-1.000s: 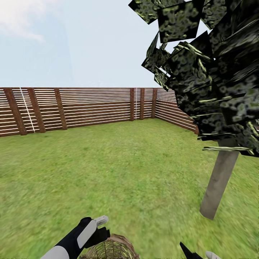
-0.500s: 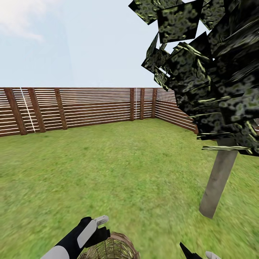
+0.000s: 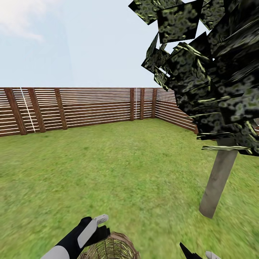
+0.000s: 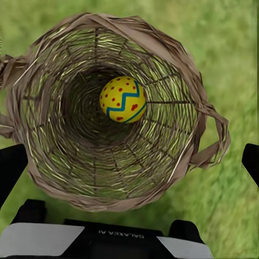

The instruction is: Take the three Easter eggs out of the wicker basket on the lawn in the garden, then place them on the lawn next to a single tree (choose any tree) so that all three eggs are next to the same tree and none are left in the basket.

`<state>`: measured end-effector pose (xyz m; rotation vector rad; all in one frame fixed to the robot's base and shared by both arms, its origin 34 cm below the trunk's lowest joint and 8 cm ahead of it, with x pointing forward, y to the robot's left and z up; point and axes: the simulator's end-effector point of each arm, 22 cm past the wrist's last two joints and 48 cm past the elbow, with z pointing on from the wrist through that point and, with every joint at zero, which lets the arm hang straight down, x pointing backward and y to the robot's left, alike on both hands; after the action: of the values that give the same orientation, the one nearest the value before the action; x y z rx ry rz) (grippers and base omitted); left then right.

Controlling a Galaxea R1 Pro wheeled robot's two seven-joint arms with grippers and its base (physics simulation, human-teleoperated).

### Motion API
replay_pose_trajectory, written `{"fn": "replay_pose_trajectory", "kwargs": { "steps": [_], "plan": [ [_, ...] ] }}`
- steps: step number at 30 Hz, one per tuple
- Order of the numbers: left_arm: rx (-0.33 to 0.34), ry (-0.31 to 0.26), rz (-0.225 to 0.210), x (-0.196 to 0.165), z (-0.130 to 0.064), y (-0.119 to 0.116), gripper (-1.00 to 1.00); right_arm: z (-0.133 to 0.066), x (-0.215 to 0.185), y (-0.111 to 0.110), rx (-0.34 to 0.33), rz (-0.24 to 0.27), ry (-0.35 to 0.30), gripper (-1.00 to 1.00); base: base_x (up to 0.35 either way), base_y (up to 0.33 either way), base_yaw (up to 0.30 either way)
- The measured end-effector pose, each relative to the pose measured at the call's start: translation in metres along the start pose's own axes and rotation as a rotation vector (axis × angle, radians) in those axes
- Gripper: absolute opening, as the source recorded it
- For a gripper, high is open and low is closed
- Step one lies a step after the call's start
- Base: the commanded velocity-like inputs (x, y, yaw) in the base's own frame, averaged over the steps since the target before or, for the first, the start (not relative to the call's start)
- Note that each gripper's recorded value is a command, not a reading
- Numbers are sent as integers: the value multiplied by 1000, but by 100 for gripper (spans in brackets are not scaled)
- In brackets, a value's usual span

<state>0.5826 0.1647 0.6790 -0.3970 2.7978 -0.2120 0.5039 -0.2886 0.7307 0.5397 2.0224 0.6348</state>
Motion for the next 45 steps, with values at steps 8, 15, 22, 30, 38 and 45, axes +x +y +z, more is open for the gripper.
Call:
{"fn": "replay_pose_trajectory", "kwargs": {
  "steps": [8, 15, 22, 30, 38, 45],
  "plan": [
    [-23, -139, 56, -20, 1, -5, 100, 0, 1, 0, 0, 0, 3, 100, 0, 0, 0],
    [-28, -208, 76, -30, 0, -8, 100, 0, 1, 0, 0, 0, 3, 100, 0, 0, 0],
    [-28, -217, 78, -31, 0, -8, 100, 0, -1, 1, -8, 0, -3, 100, 0, 0, 0],
    [-28, -220, 78, -32, 0, -8, 100, -7, -30, 20, -59, -53, -69, 100, 0, 0, 0],
    [-25, -225, 77, -33, 0, -9, 100, -33, -82, 72, -129, -143, -166, 100, 0, 0, 0],
    [-24, -225, 74, -33, 0, -9, 100, -44, -82, 110, -191, -91, -47, 100, 0, 0, 0]
  ]
}}
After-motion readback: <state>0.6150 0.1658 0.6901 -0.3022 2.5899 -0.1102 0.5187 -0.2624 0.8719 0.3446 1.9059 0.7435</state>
